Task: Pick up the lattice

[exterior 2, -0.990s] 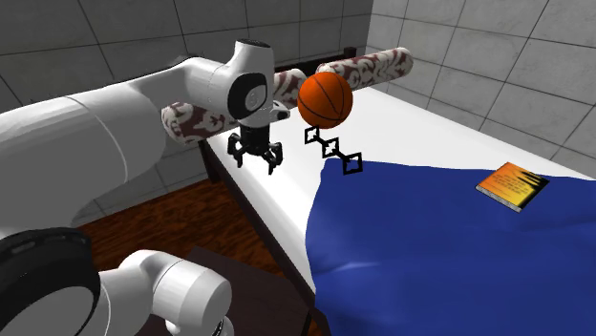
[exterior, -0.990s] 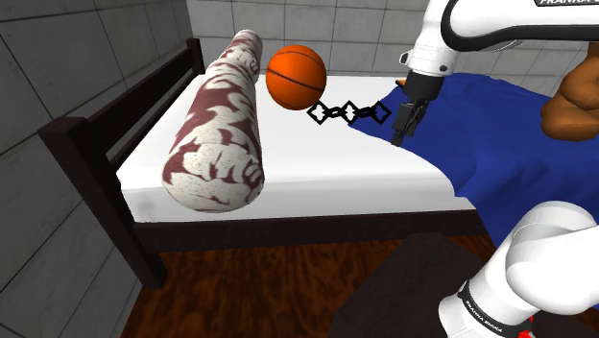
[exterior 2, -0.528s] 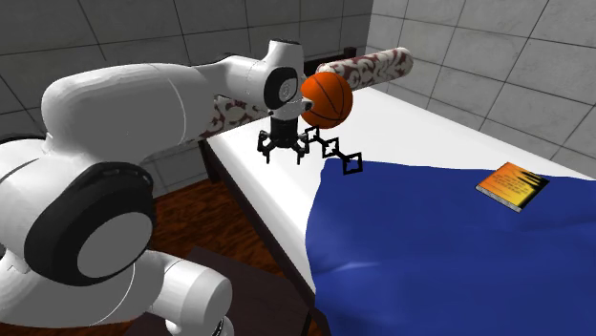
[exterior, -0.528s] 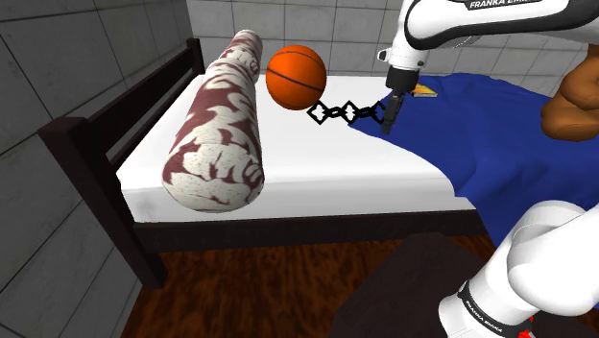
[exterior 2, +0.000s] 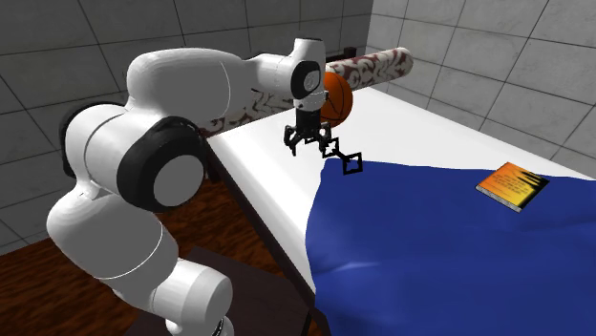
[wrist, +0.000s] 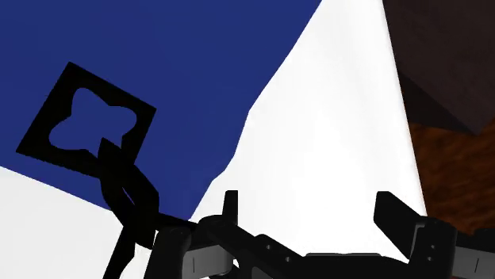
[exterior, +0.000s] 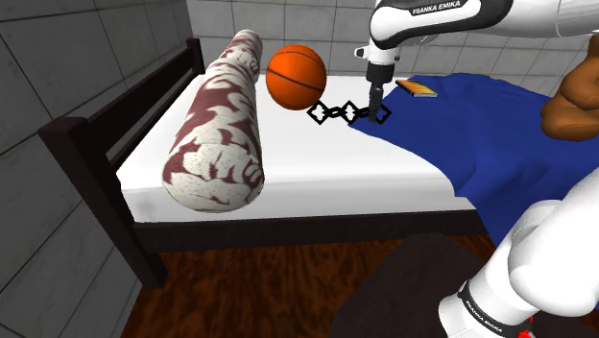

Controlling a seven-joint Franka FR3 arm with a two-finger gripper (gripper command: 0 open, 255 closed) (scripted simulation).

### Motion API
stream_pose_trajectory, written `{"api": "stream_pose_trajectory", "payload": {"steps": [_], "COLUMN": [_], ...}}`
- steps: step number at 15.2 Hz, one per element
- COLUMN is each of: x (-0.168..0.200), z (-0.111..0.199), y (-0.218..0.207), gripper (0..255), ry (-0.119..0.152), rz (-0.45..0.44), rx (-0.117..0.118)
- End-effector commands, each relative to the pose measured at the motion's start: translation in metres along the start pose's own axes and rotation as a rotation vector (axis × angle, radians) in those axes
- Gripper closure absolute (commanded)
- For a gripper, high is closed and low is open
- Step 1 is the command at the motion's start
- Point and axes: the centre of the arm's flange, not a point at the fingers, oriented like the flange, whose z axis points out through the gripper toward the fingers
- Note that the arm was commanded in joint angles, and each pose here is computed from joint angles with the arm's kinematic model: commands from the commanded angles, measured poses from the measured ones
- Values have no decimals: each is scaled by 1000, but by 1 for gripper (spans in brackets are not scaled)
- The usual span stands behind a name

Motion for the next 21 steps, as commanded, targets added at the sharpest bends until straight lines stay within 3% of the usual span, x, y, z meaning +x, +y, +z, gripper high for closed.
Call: {"api": "stream_pose_trajectory", "payload": {"steps": [1,9,19,20,21], "x": [18,97,103,103,103], "z": [0,3,43,43,43], "y": [21,85,88,88,88], "gripper": [0,0,0,255,255], "ry": [-10,-47,-49,-49,-49], "rz": [-68,-324,-337,-337,-337], "rx": [-16,-75,-78,-78,-78]}}
